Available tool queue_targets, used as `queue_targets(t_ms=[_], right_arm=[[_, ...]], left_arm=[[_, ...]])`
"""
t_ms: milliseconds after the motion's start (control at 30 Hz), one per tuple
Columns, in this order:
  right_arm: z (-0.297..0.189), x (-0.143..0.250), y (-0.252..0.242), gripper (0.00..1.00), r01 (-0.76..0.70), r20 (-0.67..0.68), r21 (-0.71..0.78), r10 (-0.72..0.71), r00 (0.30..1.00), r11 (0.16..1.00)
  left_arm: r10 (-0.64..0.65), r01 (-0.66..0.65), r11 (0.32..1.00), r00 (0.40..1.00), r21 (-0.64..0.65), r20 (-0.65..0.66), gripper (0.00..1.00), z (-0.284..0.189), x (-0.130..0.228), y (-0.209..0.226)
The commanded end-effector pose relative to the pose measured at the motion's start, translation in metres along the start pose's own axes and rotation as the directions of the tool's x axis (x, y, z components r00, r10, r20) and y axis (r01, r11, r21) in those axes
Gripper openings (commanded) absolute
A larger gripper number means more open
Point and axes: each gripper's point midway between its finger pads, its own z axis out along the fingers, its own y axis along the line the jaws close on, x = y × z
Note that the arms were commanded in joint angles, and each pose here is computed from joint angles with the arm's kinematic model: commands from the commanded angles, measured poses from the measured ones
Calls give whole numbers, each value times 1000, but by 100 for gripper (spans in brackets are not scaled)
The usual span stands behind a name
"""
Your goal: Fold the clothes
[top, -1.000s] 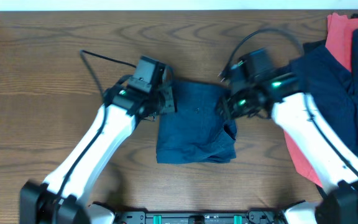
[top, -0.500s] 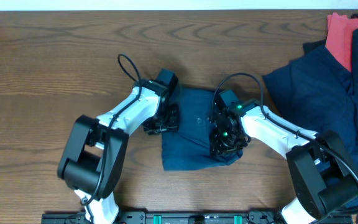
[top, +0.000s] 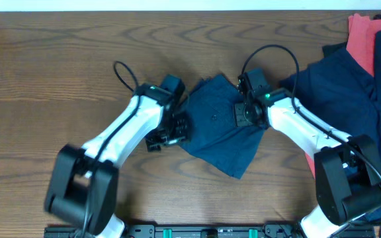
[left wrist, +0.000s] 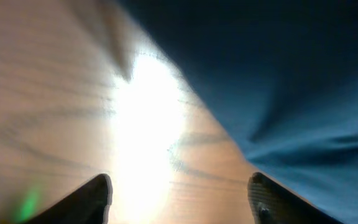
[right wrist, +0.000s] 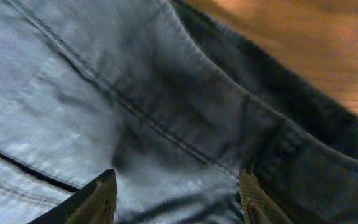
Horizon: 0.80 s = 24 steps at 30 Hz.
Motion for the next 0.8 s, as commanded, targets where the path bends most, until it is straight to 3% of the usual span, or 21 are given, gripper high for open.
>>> queue_targets(t_ms=[0, 133, 233, 533, 633, 767], right_arm=[[-42, -32, -2, 65, 15, 106, 15, -16, 994, 1000], [-91, -41, -1, 72, 13, 179, -4, -12, 984, 1000], [-125, -40, -2, 78, 12, 238, -20, -7, 971, 1000], [-172, -22, -8, 84, 12, 286, -33, -2, 958, 999], [-170, -15, -10, 84, 12, 260, -26, -5, 965, 1000], [-169, -11, -11, 84, 12, 240, -20, -7, 971, 1000]], left_arm=[[78, -88, 996, 949, 17, 305, 84, -47, -50, -5], [312, -372, 928, 789, 7, 529, 92, -79, -93, -40], [434, -499, 866, 724, -27, 536, 99, -68, -102, -53], [547, -616, 780, 755, 106, 360, 98, 23, -102, -62], [549, -602, 789, 780, 122, 299, 98, 48, -98, -57], [552, -586, 757, 810, 288, 198, 99, 71, -70, -68]])
